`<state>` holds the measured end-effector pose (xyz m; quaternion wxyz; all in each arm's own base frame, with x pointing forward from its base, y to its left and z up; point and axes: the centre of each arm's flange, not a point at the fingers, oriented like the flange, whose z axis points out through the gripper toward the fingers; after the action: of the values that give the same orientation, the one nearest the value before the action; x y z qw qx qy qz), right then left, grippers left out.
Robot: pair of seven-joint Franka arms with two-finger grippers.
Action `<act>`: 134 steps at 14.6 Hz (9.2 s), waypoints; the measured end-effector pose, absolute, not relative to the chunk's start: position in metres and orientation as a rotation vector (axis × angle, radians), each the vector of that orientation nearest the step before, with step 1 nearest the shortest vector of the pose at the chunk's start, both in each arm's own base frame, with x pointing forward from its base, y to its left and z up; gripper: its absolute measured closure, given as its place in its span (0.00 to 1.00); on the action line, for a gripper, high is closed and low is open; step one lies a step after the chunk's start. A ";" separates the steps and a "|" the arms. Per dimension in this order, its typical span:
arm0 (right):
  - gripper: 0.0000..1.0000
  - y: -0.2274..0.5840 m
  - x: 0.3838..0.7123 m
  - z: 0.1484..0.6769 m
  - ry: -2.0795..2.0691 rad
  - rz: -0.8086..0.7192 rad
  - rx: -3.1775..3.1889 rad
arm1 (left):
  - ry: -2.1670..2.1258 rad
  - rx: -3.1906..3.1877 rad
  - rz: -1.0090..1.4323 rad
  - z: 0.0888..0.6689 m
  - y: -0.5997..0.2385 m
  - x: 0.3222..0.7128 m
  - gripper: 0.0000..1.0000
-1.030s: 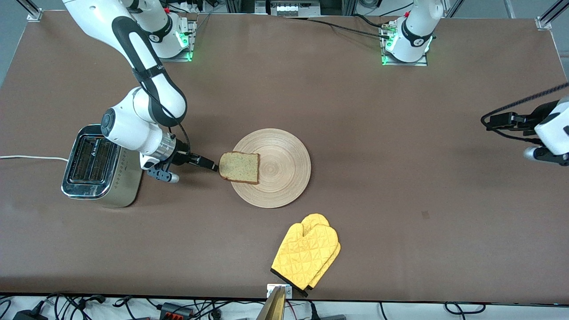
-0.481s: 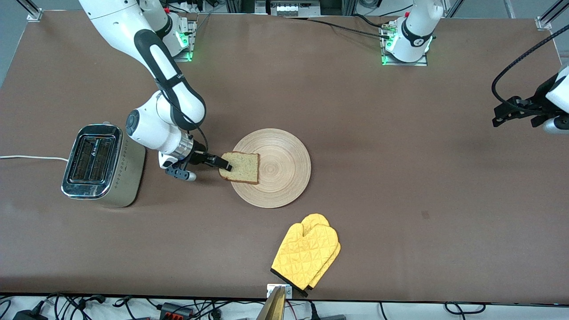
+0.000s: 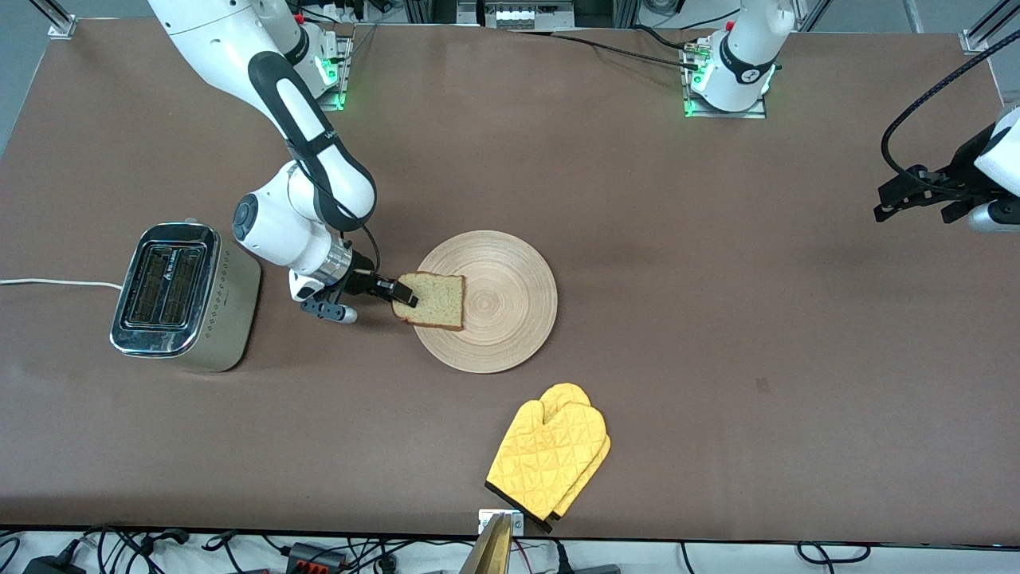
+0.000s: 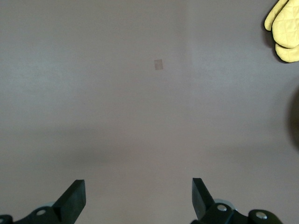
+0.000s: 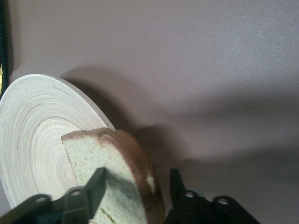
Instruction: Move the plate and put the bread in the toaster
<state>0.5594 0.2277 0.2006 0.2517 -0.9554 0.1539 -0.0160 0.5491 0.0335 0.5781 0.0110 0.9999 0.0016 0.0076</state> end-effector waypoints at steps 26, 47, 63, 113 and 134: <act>0.89 0.067 0.619 0.501 0.018 0.373 -3.002 | 0.025 3.116 -0.047 0.579 0.033 0.544 0.00; 0.89 -0.033 0.666 0.457 -0.038 0.328 -3.325 | 0.026 3.115 -0.059 0.579 0.033 0.543 0.00; 0.89 -0.004 0.689 0.421 -0.040 0.222 -3.349 | 0.028 3.115 -0.060 0.579 0.034 0.543 0.00; 0.00 0.021 0.615 0.564 0.141 0.313 -3.189 | 0.035 3.114 -0.080 0.578 0.036 0.541 0.00; 0.00 -0.019 0.625 0.566 0.215 0.294 -3.018 | -0.117 3.165 -0.036 0.604 -0.011 0.535 0.00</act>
<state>0.6251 -0.0194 0.5664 0.0507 -0.9915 0.0705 0.0966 0.5345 -0.0105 0.6037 -0.0129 0.9992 -0.0370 -0.0114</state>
